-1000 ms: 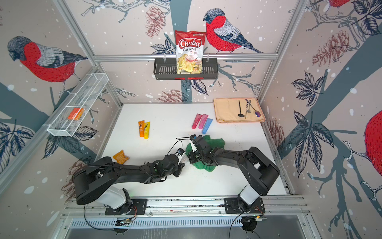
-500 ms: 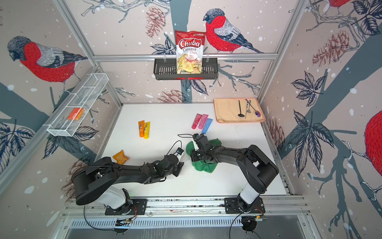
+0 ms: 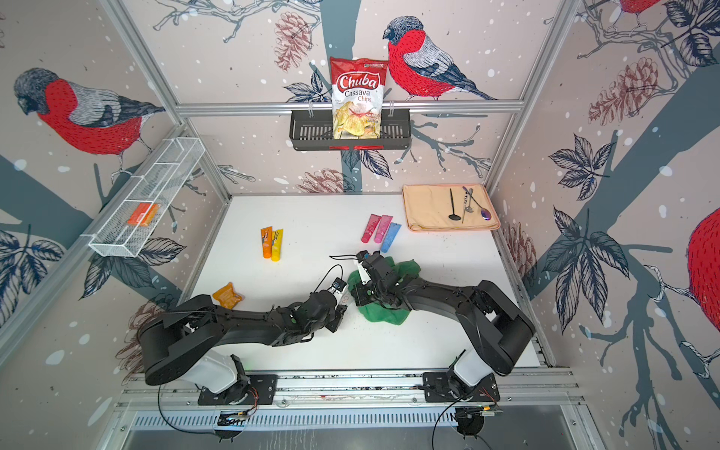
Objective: Wipe the surface of the toothpaste tube
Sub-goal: Wipe the dirt from the toothpaste tube.
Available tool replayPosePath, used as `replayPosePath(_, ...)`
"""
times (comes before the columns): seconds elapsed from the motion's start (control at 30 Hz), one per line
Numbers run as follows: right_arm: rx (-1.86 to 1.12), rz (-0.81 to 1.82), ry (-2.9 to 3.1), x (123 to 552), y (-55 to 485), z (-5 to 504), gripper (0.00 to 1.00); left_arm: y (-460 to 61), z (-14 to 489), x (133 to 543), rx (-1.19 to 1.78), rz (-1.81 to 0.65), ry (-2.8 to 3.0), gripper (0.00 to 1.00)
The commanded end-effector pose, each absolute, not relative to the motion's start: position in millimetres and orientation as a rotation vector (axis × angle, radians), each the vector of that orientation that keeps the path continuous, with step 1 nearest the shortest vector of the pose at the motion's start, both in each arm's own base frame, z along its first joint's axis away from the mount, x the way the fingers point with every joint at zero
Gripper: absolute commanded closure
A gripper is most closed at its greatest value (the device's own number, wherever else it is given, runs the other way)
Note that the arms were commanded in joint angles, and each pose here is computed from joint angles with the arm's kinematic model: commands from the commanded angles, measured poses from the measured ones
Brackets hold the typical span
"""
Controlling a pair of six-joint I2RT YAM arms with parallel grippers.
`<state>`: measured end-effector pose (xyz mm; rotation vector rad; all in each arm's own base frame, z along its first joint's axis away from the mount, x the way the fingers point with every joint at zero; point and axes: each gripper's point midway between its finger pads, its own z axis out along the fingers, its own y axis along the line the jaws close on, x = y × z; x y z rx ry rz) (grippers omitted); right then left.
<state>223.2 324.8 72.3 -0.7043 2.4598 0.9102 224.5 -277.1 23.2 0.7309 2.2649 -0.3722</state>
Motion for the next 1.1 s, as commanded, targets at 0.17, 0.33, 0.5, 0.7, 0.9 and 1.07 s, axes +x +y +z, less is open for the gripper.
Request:
replayPosePath(0.17,-0.693,0.897,2.512,226,326,51,1.00,-280,27,222,0.749,-0.404,2.248,0.83)
replayPosePath(0.33,-0.544,0.399,2.638,267,270,10,1.00,-281,31,220,0.746,-0.429,2.243,0.83)
replayPosePath(0.5,-0.325,0.221,2.595,298,209,29,1.00,-282,36,217,0.742,-0.454,2.246,0.83)
replayPosePath(0.7,-0.204,0.242,2.490,306,179,63,1.00,-290,38,214,0.775,-0.487,2.269,0.67)
replayPosePath(0.9,-0.221,0.331,2.464,302,187,70,1.00,-304,54,209,0.780,-0.632,2.331,0.37)
replayPosePath(1.07,-0.247,0.386,2.464,299,195,71,1.00,-293,55,208,0.668,-0.790,2.483,0.36)
